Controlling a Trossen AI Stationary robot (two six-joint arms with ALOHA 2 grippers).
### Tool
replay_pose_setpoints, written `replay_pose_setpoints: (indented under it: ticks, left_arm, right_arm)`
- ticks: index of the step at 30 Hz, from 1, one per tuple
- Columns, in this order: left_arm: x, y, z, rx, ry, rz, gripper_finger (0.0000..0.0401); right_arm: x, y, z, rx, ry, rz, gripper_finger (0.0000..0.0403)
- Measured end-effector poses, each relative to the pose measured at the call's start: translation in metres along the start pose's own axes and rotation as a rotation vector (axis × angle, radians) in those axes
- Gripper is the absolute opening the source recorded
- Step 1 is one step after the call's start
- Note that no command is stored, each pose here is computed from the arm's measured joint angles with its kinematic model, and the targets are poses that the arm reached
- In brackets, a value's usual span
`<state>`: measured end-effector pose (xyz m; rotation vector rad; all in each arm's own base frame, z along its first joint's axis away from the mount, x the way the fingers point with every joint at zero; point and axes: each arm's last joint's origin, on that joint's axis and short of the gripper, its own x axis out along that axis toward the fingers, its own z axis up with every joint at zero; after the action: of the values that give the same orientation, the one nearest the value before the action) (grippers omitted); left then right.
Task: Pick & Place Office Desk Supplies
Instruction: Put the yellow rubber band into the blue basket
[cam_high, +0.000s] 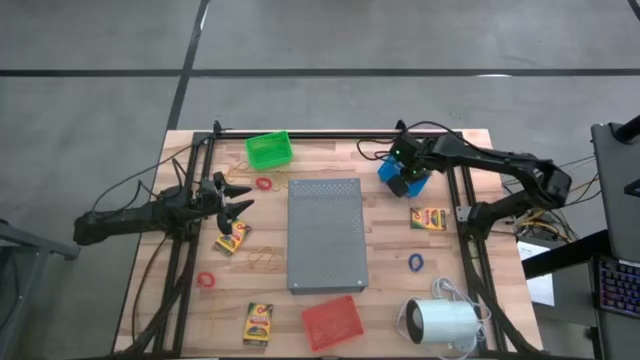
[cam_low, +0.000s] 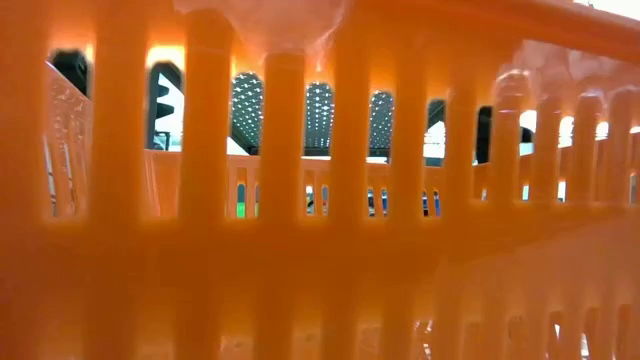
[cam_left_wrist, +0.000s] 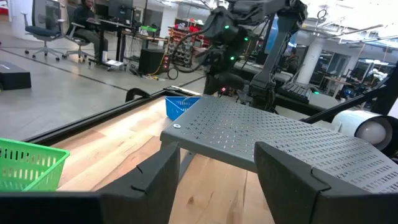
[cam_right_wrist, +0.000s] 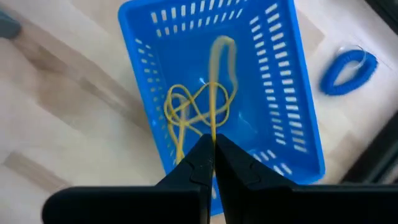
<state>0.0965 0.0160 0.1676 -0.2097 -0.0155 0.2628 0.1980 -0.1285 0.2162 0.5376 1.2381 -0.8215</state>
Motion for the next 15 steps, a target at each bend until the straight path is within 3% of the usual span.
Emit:
replay_pose_setpoints:
  ticks: [15]
  left_arm:
    - [0.0, 0.0, 0.0, 0.0, 0.0, 0.0, 0.0212]
  right_arm:
    - [0.031, -0.002, 0.013, -0.079, 0.078, 0.055, 0.0008]
